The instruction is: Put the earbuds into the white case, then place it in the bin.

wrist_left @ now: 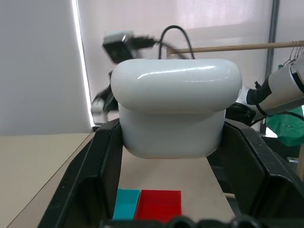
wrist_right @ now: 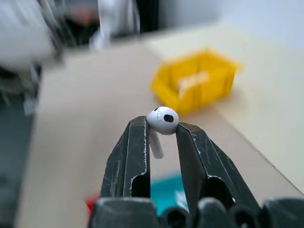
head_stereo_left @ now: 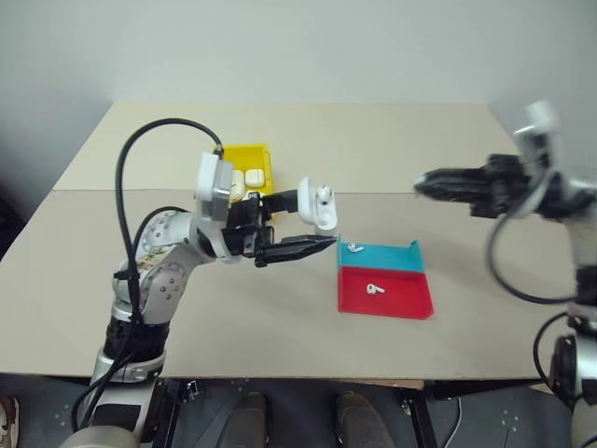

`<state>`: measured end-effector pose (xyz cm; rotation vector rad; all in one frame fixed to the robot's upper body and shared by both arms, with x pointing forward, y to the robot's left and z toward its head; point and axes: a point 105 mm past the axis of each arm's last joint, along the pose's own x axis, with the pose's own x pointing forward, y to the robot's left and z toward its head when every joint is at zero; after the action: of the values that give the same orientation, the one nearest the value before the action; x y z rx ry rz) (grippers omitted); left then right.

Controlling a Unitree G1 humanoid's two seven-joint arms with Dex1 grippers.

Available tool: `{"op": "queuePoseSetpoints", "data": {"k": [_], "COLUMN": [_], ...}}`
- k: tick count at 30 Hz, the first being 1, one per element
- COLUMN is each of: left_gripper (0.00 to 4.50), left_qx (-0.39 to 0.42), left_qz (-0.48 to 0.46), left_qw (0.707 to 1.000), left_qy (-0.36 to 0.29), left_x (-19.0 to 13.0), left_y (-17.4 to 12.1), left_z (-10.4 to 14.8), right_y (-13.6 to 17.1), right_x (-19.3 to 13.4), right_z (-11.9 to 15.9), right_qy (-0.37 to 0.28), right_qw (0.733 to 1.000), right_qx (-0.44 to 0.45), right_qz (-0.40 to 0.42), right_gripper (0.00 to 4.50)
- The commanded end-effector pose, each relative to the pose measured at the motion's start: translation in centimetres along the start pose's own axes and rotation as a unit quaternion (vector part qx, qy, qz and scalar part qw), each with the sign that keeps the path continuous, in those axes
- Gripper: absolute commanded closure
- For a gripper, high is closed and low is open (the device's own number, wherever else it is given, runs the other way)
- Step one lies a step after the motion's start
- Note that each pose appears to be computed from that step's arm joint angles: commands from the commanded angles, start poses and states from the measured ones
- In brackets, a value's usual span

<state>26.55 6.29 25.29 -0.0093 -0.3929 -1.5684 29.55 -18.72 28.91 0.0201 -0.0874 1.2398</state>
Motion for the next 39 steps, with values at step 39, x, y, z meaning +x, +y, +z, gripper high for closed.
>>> {"op": "queuePoseSetpoints", "data": {"k": [39], "left_gripper": [1.72], "left_qx": [-0.003], "left_qz": [-0.041], "left_qw": [0.999], "left_qy": [-0.005], "left_x": [1.1], "left_y": [-0.1], "left_z": [0.4], "right_y": [10.6], "right_x": [7.8], "right_z": [-1.2], "right_qy": [-0.042], "right_qw": [0.999], "right_qx": [-0.008], "right_qz": [0.010], "right_gripper": [3.50]}}
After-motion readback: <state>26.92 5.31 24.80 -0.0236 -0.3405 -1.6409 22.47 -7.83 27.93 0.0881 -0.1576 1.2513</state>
